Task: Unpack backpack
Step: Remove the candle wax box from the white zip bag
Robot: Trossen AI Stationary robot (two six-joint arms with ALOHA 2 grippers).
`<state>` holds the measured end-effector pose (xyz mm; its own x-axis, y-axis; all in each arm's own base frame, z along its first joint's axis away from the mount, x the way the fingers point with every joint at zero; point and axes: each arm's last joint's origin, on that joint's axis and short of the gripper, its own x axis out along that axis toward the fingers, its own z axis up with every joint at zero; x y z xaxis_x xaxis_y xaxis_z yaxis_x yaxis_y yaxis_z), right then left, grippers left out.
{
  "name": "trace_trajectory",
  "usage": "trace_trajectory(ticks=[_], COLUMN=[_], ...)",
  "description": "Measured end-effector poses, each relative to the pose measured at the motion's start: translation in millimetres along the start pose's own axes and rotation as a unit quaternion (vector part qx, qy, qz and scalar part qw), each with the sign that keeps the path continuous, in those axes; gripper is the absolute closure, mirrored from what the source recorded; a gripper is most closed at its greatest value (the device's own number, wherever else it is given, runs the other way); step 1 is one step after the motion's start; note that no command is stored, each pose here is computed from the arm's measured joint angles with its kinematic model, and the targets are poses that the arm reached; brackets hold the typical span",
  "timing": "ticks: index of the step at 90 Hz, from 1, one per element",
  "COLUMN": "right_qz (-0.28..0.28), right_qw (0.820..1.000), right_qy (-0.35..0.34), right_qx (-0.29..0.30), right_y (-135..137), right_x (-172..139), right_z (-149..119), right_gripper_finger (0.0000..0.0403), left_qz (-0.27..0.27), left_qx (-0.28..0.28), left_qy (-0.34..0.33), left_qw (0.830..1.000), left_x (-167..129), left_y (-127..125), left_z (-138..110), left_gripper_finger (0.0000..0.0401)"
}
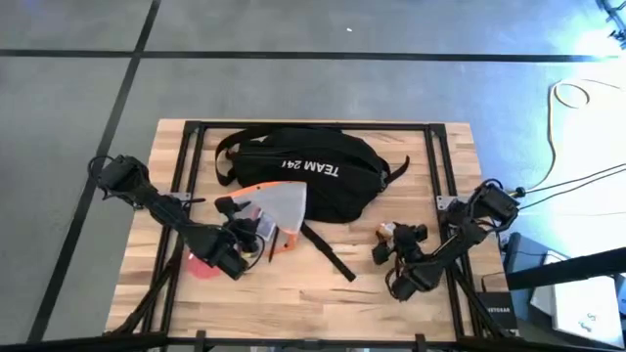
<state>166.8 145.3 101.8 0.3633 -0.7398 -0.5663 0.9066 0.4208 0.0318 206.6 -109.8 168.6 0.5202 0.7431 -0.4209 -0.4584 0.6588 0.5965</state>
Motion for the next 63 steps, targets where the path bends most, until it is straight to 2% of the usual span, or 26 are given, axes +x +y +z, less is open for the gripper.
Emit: trace_trajectory(ticks=[23, 48, 63], right_qz=[-0.008, 0.001, 0.003], right_qw=[1.000, 1.000, 1.000], right_qy=[0.002, -0.010, -0.015], right_qx=[0.003, 0.001, -0.005], right_y=[-12, -14, -14], right_x=[24, 27, 27], right_z=[-5, -5, -5], right_gripper_finger=[0.0113, 0.0112, 0.0074], left_qz=[0.001, 0.002, 0.002], left_qx=[0.000, 0.000, 0.000], left_qy=[-0.001, -0.003, -0.003], left_qw=[1.000, 1.000, 1.000], left_x=[0, 0, 0], left_y=[0, 0, 0], left_z=[0, 0, 0], left_gripper_finger=[0.0120, 0.0120, 0.0120])
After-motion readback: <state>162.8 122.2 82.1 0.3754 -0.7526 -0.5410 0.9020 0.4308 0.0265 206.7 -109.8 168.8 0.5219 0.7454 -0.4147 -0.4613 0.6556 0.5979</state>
